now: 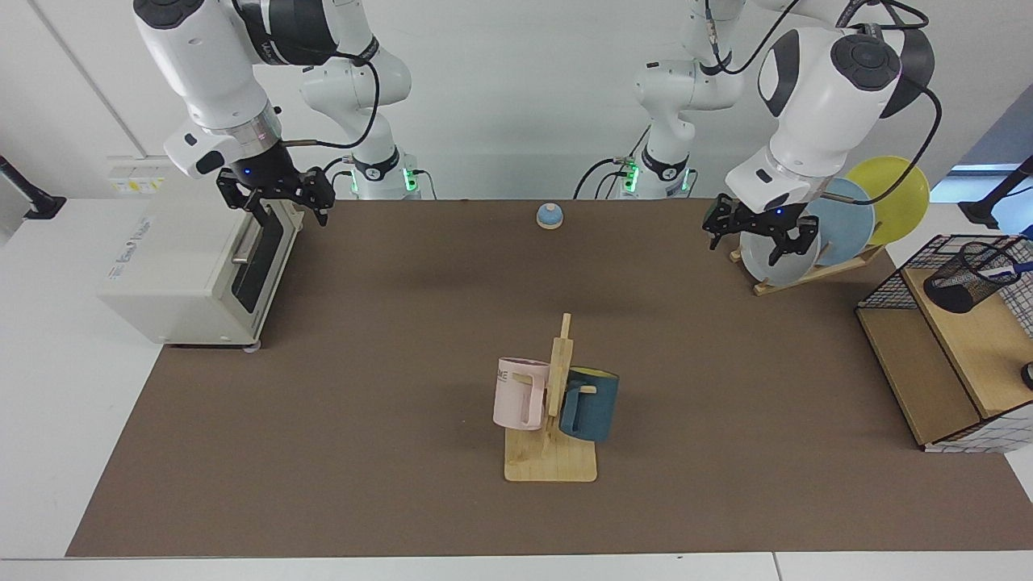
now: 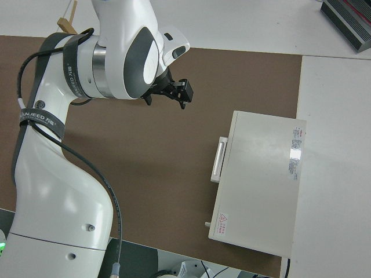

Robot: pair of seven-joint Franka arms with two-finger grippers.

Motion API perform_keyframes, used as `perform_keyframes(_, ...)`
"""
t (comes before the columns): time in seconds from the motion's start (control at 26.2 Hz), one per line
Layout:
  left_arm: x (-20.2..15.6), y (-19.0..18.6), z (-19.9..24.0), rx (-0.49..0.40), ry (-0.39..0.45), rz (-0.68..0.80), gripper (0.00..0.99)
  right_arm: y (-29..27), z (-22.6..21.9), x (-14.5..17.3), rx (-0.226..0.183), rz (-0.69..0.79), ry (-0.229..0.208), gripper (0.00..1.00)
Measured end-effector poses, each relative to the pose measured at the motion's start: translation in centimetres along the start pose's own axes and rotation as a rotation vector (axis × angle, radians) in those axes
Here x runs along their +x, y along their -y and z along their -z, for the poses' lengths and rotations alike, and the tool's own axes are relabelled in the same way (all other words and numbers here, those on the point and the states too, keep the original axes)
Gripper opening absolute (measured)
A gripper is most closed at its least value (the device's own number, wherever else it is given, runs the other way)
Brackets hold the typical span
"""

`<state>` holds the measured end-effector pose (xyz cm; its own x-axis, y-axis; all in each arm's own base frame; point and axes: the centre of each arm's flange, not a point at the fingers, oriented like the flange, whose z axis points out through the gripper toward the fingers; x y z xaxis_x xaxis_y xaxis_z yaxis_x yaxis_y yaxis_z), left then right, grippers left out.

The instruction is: Put markers into pen holder

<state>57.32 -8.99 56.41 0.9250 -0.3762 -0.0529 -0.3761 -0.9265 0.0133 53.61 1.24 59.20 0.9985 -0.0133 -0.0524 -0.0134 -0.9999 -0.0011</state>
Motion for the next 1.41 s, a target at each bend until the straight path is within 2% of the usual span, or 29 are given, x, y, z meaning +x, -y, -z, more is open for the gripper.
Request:
perform_keyframes(0.23, 0.0, 0.9, 0.8, 0.008, -0.039, 0.03, 0.991, -0.3, -0.1, -0.1, 0.0, -0.005, 0.01, 1.0)
perform_keyframes(0.5, -1.0, 1.9, 6.0, 0.043, -0.169, 0.047, 0.991, -0.3, -0.1, -0.1, 0.0, -0.005, 0.01, 1.0)
perform_keyframes(0.72, -2.5, 2.2, 8.5, 0.061, -0.21, 0.052, 0.991, -0.2, -0.1, -0.1, 0.001, -0.004, 0.01, 1.0)
perform_keyframes(0.84, -2.8, 2.1, 8.5, 0.061, -0.202, 0.081, 0.991, -0.1, -0.1, -0.1, 0.0, 0.01, 0.01, 1.0)
perform_keyframes(1.07, -3.3, 1.9, 7.2, 0.031, -0.132, 0.269, 0.991, 0.1, 0.0, 0.0, 0.0, 0.031, 0.004, 1.0)
perform_keyframes(1.41, -3.1, 3.3, 3.4, 0.017, -0.056, 0.339, 0.991, 0.2, 0.2, 0.3, 0.001, 0.035, -0.026, 1.0)
